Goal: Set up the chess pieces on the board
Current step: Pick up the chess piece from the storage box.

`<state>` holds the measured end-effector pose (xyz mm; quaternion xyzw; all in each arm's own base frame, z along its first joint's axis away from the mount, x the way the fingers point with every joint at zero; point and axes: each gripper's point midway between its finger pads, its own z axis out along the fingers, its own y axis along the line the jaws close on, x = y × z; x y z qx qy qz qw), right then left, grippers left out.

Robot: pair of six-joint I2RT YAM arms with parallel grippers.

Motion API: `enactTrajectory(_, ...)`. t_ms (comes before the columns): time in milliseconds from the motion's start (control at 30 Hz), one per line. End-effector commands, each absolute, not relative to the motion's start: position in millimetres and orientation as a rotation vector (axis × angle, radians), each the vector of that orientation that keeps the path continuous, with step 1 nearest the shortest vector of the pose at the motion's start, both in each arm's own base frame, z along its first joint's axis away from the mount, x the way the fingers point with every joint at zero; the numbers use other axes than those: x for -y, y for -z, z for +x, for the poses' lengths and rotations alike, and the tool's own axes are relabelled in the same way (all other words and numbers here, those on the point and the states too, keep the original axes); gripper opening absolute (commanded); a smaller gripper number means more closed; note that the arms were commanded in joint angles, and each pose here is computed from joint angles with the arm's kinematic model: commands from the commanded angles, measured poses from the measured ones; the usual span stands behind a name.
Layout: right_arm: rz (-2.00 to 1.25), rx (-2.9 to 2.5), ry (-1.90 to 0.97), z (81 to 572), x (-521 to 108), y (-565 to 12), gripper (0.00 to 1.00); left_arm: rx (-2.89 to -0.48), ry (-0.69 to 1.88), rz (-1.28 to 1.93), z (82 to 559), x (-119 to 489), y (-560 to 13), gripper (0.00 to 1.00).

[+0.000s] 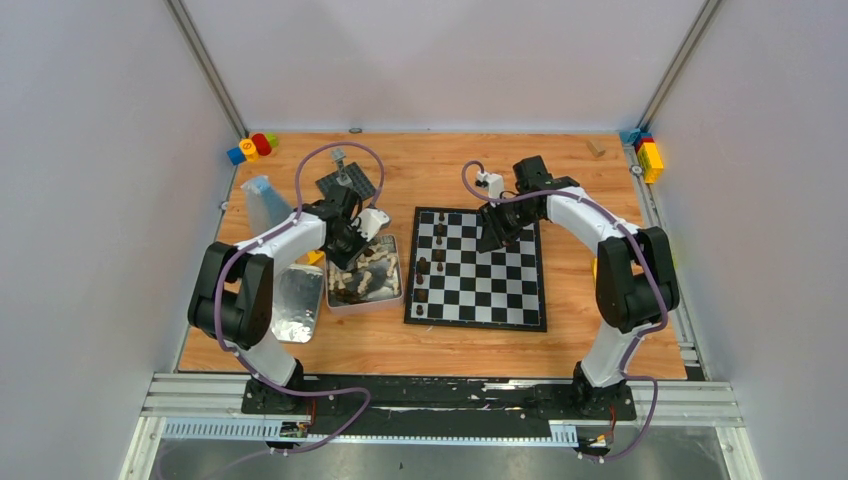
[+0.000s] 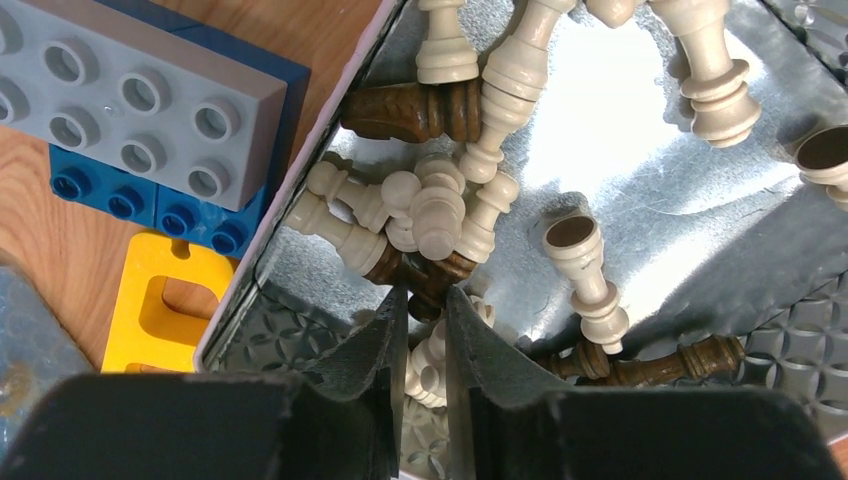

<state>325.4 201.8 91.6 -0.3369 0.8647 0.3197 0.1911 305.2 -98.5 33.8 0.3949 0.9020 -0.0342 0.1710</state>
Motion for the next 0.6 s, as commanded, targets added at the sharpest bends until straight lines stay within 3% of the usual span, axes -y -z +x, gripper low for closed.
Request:
enactTrajectory(0,-0.989,-2.375,-0.927,328.1,-210.2,-100.7,0.22,-2.5,0.133,1.126,306.1,104.1,-47.9,0.23)
enactTrajectory(367,-0.991,-2.351,-0.928,330.4,-213.1,-111.8,0.22,-2.437,0.184,1.129,293.3,108.2,-78.4,0.06)
enactTrajectory(567,-1.019,-2.198,-1.067,331.7,-233.3,-161.9,0.22,-2.372,0.313,1.176,277.7,122.0,-110.8,0.01)
